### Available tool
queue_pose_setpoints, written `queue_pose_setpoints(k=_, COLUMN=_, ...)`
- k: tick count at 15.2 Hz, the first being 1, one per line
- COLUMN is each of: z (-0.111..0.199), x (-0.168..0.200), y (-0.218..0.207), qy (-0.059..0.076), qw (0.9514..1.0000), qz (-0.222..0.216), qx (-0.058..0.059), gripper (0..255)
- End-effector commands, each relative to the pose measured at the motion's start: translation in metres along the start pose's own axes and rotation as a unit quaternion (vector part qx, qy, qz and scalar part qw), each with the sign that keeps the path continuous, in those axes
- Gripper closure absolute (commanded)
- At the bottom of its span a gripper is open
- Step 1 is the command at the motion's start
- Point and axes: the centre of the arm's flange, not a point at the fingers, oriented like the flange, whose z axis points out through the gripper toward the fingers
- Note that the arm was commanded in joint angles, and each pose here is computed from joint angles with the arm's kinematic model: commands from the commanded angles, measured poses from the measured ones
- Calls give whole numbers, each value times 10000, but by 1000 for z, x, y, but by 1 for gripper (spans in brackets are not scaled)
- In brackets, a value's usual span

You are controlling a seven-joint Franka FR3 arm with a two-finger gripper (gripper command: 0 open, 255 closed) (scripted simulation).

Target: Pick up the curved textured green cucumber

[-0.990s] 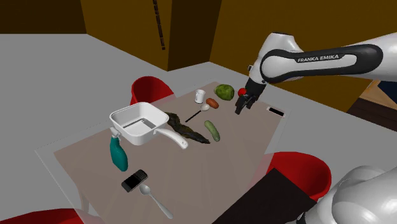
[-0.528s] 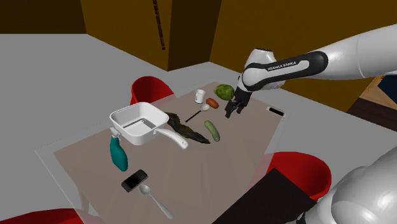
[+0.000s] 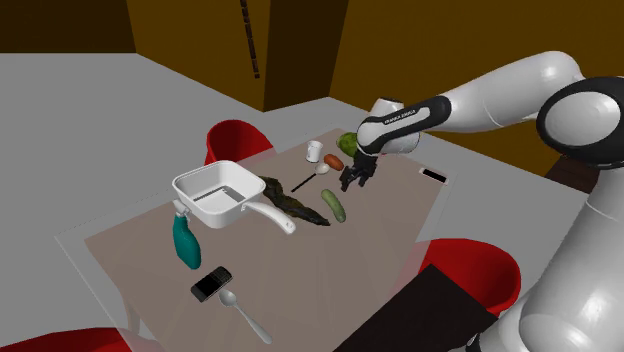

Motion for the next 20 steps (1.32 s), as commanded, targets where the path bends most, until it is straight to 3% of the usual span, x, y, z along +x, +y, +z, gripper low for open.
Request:
queue_pose_setpoints(k=1, z=23, x=17, y=13, qy=-19, qw=10000, qz=84, qx=38, gripper=0)
queue_pose_setpoints(k=12, z=142, x=92, y=64, qy=-136, qw=9982, qz=527, qx=257, gripper=0)
queue_pose_setpoints(k=20, z=186, x=91, y=68, qy=-140, qw=9981, qz=542, qx=264, gripper=0)
